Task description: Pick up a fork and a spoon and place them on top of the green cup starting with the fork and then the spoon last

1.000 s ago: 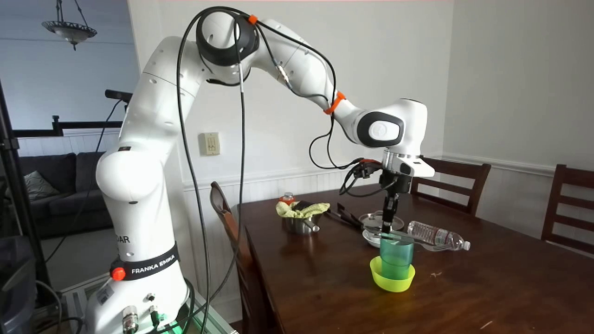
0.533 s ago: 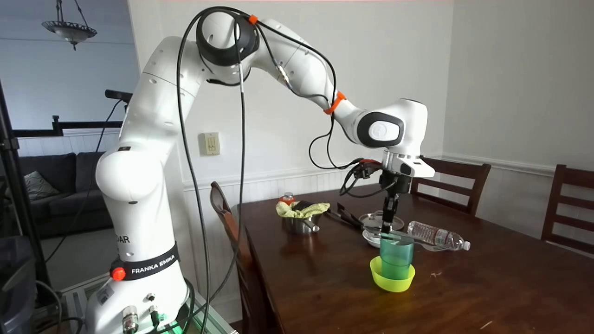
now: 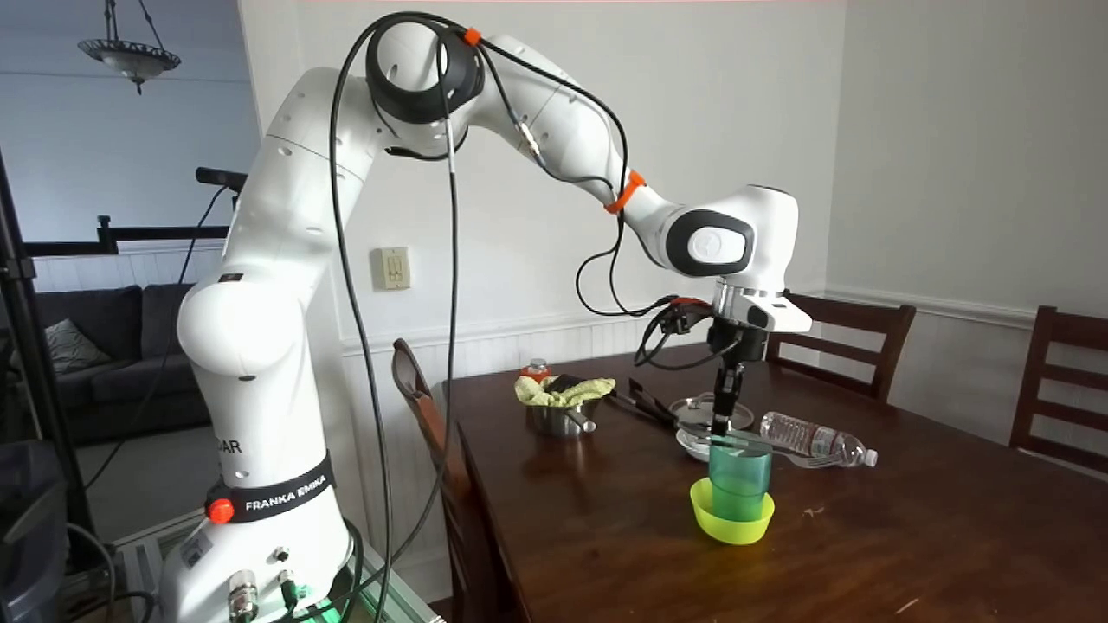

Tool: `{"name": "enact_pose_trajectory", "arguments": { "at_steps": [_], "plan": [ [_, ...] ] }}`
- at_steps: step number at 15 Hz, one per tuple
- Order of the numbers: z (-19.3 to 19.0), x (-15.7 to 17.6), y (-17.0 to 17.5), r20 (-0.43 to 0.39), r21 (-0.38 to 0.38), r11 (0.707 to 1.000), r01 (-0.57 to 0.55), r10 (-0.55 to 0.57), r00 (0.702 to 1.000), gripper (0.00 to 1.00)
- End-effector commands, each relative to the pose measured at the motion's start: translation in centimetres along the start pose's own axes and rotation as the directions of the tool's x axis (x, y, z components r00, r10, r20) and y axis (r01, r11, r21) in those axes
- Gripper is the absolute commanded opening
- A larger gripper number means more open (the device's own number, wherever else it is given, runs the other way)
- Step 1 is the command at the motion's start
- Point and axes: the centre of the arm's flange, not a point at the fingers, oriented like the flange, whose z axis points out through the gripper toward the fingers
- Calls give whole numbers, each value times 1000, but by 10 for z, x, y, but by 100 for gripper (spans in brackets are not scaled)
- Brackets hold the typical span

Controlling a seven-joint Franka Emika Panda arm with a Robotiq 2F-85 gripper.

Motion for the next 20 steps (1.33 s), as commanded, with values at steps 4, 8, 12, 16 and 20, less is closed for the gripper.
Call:
{"name": "enact_pose_trajectory", "arguments": {
  "at_steps": [4, 8, 12, 16, 20],
  "plan": [
    [-1, 2, 6, 35, 19, 1000, 0, -1, 999, 33],
    [-2, 2, 7, 38, 24, 1000, 0, -1, 999, 62],
    [-3, 3, 8, 40, 29, 1000, -1, 0, 999, 90],
    [-4, 4, 8, 41, 31, 1000, 0, -1, 999, 100],
    [-5, -1, 12, 57, 29, 1000, 2, -4, 998, 100]
  ]
}}
